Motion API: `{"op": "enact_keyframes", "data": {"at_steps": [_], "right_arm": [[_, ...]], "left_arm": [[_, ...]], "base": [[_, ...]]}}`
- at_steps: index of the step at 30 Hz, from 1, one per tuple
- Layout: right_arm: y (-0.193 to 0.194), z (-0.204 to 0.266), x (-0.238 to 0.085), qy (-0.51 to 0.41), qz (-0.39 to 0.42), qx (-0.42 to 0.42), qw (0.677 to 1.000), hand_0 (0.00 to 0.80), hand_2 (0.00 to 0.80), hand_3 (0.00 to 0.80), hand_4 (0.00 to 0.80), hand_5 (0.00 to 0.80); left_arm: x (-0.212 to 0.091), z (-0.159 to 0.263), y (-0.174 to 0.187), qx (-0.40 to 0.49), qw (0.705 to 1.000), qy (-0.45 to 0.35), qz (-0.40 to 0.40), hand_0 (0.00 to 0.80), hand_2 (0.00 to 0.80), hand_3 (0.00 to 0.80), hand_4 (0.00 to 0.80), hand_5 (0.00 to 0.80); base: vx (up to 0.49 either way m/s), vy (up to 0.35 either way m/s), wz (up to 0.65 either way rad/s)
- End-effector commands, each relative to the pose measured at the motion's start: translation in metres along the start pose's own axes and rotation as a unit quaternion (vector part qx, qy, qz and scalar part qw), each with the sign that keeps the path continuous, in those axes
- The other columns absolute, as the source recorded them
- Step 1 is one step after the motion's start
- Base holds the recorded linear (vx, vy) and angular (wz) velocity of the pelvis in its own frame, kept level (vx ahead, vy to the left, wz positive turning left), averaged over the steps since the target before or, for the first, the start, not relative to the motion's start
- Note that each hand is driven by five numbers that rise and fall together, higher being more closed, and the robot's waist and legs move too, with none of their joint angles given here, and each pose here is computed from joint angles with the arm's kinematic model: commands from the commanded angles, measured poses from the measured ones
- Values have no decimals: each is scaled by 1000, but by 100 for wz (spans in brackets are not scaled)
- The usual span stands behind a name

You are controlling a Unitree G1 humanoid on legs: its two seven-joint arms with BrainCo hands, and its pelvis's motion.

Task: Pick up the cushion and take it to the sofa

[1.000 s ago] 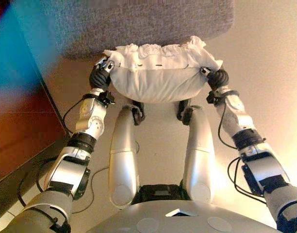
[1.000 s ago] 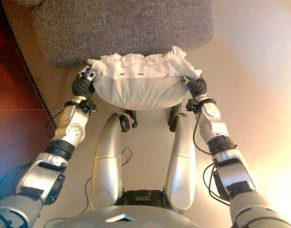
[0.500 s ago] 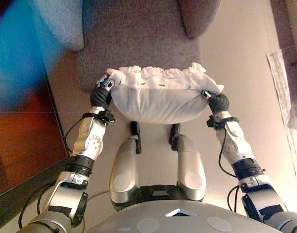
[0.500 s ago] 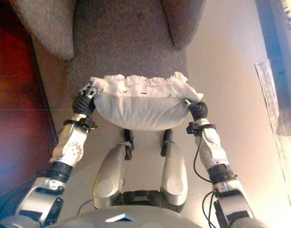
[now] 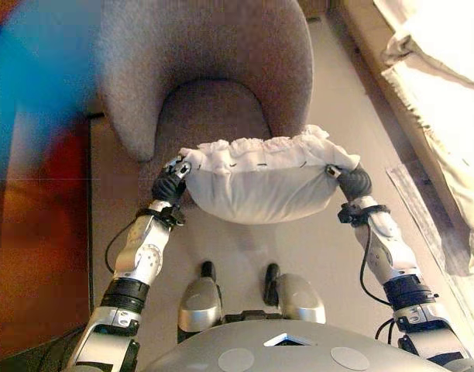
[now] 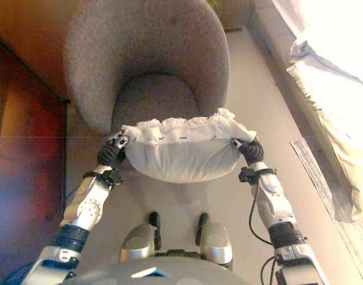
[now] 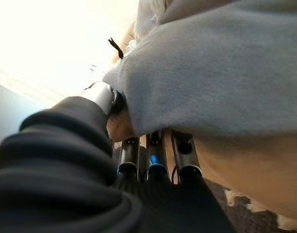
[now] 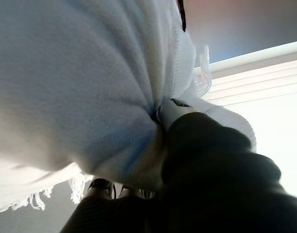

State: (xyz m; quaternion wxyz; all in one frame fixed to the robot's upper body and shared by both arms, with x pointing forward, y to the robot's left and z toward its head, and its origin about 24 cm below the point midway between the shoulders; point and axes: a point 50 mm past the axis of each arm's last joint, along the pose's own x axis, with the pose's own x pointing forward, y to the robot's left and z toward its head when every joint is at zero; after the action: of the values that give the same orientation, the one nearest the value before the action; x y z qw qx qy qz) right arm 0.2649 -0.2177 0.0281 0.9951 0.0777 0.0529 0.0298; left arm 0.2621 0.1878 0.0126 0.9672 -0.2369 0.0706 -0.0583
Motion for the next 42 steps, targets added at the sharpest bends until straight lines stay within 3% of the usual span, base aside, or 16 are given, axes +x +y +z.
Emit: {"op": "enact_keyframes", "data": {"at_steps": [1,16,29,42], "right_arm": [[25,36,6,-92,61,3,994,800,800,800,800,800],[46,22,23,-45,100,62,992,800,800,800,800,800],[55,14,26,-41,86,97,991,800,800,800,800,800],[21,13,19,-27,62,114,991,800,800,800,800,800]], "left_arm": [[8,22,-31,1,995,-48,-93,800,800,800,800,800],[17,33,-17,28,997,-58,-30,800,800,800,800,800],[32,38,-28,41,996,-75,-35,800,800,800,800,800],[27,30,-30,48,997,-51,-44,800,800,800,800,800]], "base": [[16,43,7],[-4,100,-15],[28,133,3],[318,-118,34]]}}
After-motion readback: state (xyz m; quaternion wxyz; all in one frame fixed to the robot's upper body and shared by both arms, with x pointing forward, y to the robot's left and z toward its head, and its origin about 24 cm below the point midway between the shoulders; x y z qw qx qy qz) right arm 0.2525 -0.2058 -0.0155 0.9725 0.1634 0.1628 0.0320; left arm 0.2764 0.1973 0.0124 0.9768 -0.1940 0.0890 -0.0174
